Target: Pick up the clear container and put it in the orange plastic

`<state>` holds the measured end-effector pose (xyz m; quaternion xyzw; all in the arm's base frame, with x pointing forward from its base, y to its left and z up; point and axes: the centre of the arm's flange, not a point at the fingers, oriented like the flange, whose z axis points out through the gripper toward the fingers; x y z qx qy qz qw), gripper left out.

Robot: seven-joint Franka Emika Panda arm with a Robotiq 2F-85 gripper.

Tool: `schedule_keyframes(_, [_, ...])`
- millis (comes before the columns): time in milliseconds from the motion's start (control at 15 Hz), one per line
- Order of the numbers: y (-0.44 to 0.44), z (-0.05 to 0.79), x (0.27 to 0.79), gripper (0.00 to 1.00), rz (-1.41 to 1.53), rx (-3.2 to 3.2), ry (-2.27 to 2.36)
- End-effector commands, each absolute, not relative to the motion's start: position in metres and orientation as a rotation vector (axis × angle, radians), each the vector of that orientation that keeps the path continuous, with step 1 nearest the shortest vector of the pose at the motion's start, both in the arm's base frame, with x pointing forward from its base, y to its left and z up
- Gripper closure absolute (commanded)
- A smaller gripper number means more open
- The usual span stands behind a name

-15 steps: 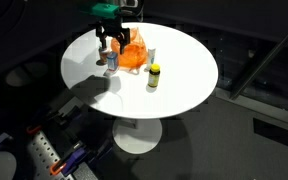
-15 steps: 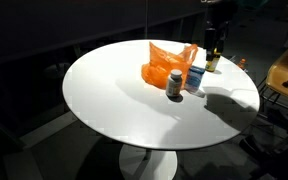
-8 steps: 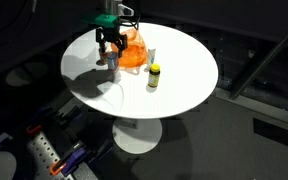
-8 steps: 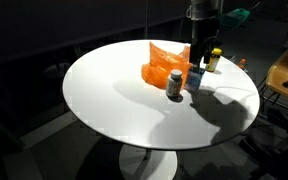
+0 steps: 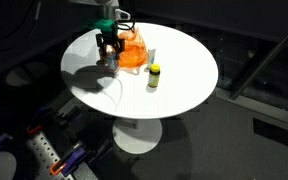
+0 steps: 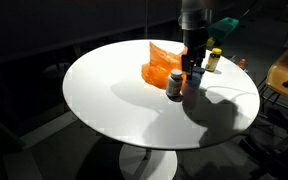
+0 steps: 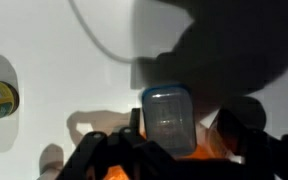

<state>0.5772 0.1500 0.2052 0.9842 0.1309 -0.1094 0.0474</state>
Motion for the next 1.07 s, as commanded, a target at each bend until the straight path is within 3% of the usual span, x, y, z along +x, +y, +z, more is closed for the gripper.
schedule_keyframes(0, [0.154, 0.208, 0.588, 0.51, -0.314, 2.981, 0.350])
schedule_keyframes(267, [0.147, 0.235, 0.589, 0.81, -0.339, 2.994, 0.285])
schedule_keyframes(1000, [0.114, 0.351, 0.637, 0.81, -0.249, 3.001, 0.115])
